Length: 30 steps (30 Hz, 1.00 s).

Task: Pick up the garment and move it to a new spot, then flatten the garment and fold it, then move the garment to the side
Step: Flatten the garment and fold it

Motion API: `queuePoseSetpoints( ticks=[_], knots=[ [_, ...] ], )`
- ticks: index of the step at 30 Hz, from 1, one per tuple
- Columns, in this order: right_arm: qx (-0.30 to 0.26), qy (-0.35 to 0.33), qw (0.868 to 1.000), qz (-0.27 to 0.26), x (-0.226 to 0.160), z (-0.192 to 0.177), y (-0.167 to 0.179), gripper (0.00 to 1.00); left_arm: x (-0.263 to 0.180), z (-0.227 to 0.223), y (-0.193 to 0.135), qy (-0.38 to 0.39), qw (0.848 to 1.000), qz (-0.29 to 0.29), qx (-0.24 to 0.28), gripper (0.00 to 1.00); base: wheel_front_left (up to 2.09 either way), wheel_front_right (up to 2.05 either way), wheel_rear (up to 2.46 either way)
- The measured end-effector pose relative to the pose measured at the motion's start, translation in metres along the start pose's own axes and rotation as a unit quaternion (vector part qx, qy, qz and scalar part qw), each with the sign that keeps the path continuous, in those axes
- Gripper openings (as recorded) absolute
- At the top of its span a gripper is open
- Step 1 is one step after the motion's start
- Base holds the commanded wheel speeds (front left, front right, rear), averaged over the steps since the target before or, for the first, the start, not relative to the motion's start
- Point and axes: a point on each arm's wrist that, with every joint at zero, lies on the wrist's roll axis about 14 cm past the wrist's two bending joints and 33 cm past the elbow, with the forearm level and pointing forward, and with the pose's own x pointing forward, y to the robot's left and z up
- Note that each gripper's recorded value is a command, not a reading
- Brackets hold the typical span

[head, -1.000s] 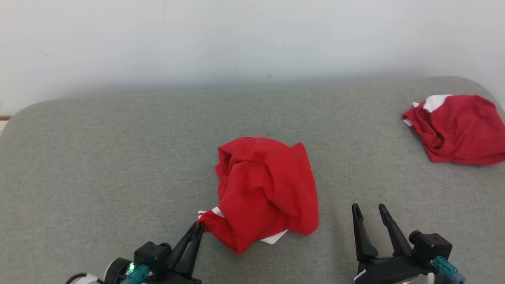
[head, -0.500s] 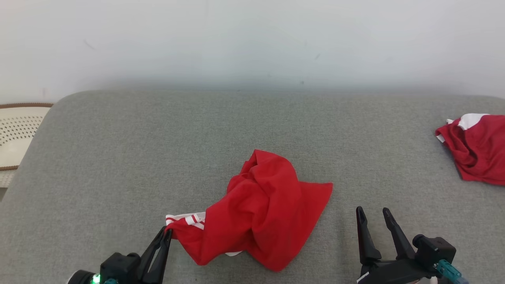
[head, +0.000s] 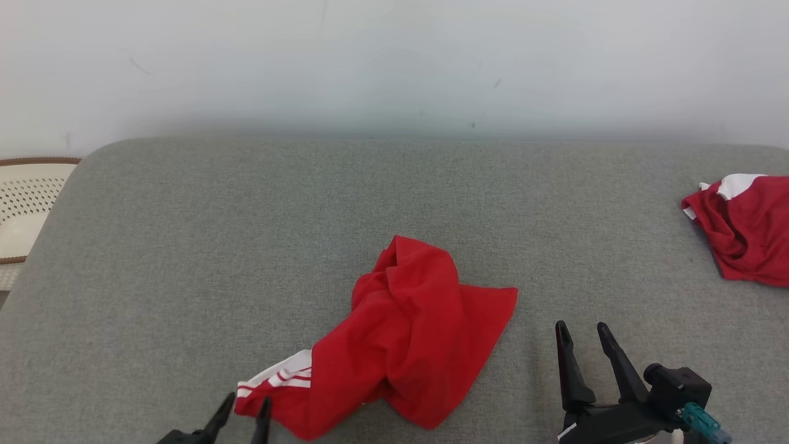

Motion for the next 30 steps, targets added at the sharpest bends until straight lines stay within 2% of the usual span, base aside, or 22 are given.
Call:
queuePoseSetpoints(
  ticks=[6,16,22,30],
  knots=[
    [-0.003,0.000,1.000,0.001,0.000,0.001,0.000,1.00,0.001,0.030,-0.001,-0.067,0.997,0.008,-0.022,1.00,0.00,0.00,0.00],
    [-0.005,0.005,1.000,-0.003,-0.007,-0.001,-0.003,1.00,0.001,0.071,0.019,-0.145,0.988,0.054,0.009,1.00,0.00,0.00,0.00],
    [-0.005,0.012,1.000,-0.010,-0.013,-0.004,-0.007,1.00,-0.003,0.064,0.029,-0.141,0.987,0.080,0.017,1.00,0.00,0.00,0.00],
    [-0.005,0.025,1.000,-0.013,-0.017,-0.010,-0.009,1.00,-0.006,0.058,0.034,-0.136,0.987,0.087,0.019,1.00,0.00,0.00,0.00]
  ],
)
